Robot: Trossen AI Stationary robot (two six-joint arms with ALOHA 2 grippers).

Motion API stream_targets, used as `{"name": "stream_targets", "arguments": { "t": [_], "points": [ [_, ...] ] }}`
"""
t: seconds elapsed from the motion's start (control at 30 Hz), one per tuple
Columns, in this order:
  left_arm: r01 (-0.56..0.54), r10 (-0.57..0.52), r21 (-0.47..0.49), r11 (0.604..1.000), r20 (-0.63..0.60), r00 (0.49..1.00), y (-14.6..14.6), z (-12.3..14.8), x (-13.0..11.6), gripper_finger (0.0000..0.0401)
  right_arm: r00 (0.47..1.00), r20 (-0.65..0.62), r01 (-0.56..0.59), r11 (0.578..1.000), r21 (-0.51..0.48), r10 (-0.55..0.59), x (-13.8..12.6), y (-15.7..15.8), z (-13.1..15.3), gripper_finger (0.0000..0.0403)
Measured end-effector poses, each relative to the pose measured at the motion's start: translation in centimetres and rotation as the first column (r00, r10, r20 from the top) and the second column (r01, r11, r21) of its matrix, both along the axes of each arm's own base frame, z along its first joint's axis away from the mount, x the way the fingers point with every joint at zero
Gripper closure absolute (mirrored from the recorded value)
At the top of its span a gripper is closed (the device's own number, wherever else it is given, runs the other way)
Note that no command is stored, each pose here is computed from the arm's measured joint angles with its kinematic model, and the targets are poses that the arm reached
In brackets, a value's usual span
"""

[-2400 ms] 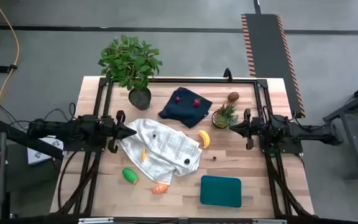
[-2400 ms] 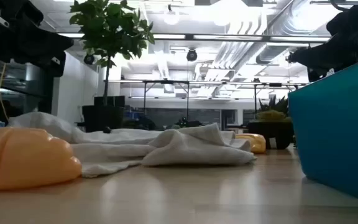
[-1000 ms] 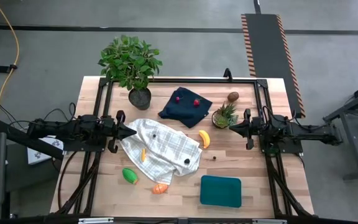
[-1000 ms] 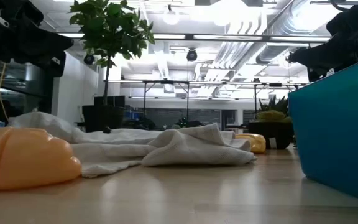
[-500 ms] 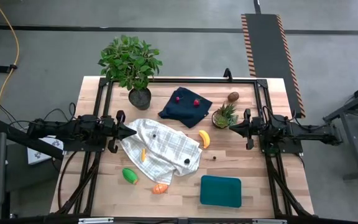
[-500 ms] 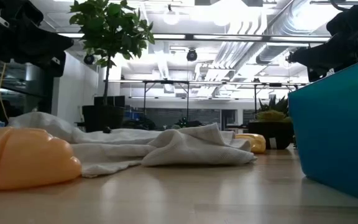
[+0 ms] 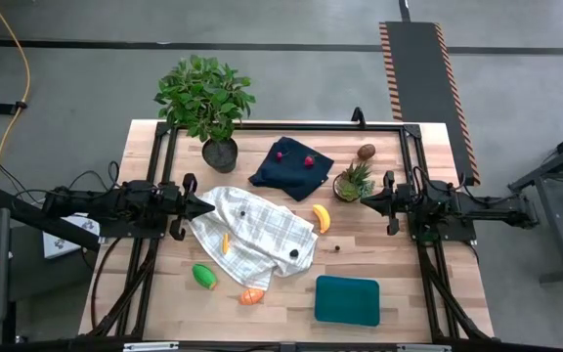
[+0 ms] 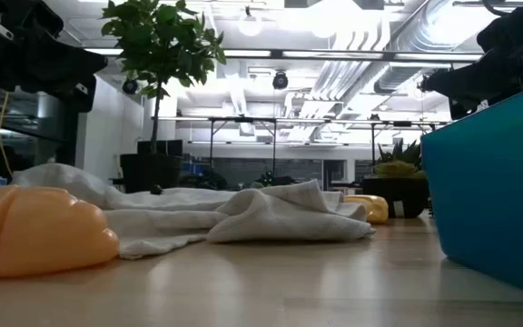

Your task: Pick and placing Produce into tupperware

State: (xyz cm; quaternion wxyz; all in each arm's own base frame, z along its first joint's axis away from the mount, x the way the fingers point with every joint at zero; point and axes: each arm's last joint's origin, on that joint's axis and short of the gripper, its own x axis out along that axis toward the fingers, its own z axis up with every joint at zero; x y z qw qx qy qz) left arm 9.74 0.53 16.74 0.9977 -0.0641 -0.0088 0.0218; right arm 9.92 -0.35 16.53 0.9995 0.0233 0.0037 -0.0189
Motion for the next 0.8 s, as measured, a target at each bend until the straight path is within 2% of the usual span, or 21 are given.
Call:
{"name": "stream_targets", "arguments": {
  "t": [0.17, 0.27, 0.37, 0.47, 0.53, 0.57, 0.63, 0.67, 0.73, 0.8],
  "points": [
    [0.000, 0.000, -0.002, 1.000, 0.000, 1.000, 0.00, -0.01, 0.00, 0.0400, 1.000, 0.000, 0.000, 1.000, 0.000, 0.000, 0.00, 0.00, 0.00, 0.0403],
    [0.001, -0.001, -0.042, 0.999, 0.002, 1.000, 0.00, 0.01, 0.00, 0.0400, 1.000, 0.000, 0.000, 1.000, 0.001, 0.000, 0.00, 0.00, 0.00, 0.0403],
    [0.003, -0.002, -0.138, 0.990, 0.006, 1.000, 0.00, 0.00, 0.00, 0.0400, 1.000, 0.000, 0.000, 1.000, 0.000, 0.000, 0.00, 0.00, 0.00, 0.0403],
    [0.008, -0.003, -0.322, 0.947, 0.015, 1.000, 0.00, 0.01, 0.00, 0.0400, 1.000, 0.000, 0.000, 1.000, 0.000, 0.000, 0.00, 0.00, 0.00, 0.0403],
    [0.013, -0.002, -0.468, 0.884, 0.023, 1.000, 0.00, 0.01, 0.00, 0.0400, 1.000, 0.000, 0.000, 1.000, 0.003, 0.000, 0.00, 0.00, 0.00, 0.0403],
    [0.016, -0.001, -0.549, 0.836, 0.027, 1.000, 0.00, 0.01, 0.00, 0.0400, 1.000, 0.001, 0.000, 1.000, 0.020, 0.000, 0.00, 0.00, 0.00, 0.0403],
    [0.024, 0.002, -0.694, 0.720, 0.036, 0.999, 0.00, 0.01, 0.00, 0.0400, 1.000, 0.005, -0.003, 0.991, 0.130, 0.002, 0.00, 0.02, 0.00, 0.0403],
    [0.027, 0.004, -0.759, 0.650, 0.040, 0.999, 0.00, 0.01, 0.00, 0.0400, 1.000, 0.010, -0.006, 0.975, 0.220, 0.004, 0.00, 0.04, 0.02, 0.0403],
    [0.034, 0.008, -0.849, 0.528, 0.045, 0.999, 0.00, 0.01, 0.00, 0.0400, 1.000, 0.024, -0.010, 0.898, 0.440, -0.001, 0.00, 0.03, 0.08, 0.0403],
    [0.039, 0.011, -0.894, 0.447, 0.048, 0.999, 0.00, 0.01, 0.00, 0.0400, 0.999, 0.032, -0.014, 0.781, 0.625, -0.007, 0.00, 0.03, 0.10, 0.0403]
  ]
}}
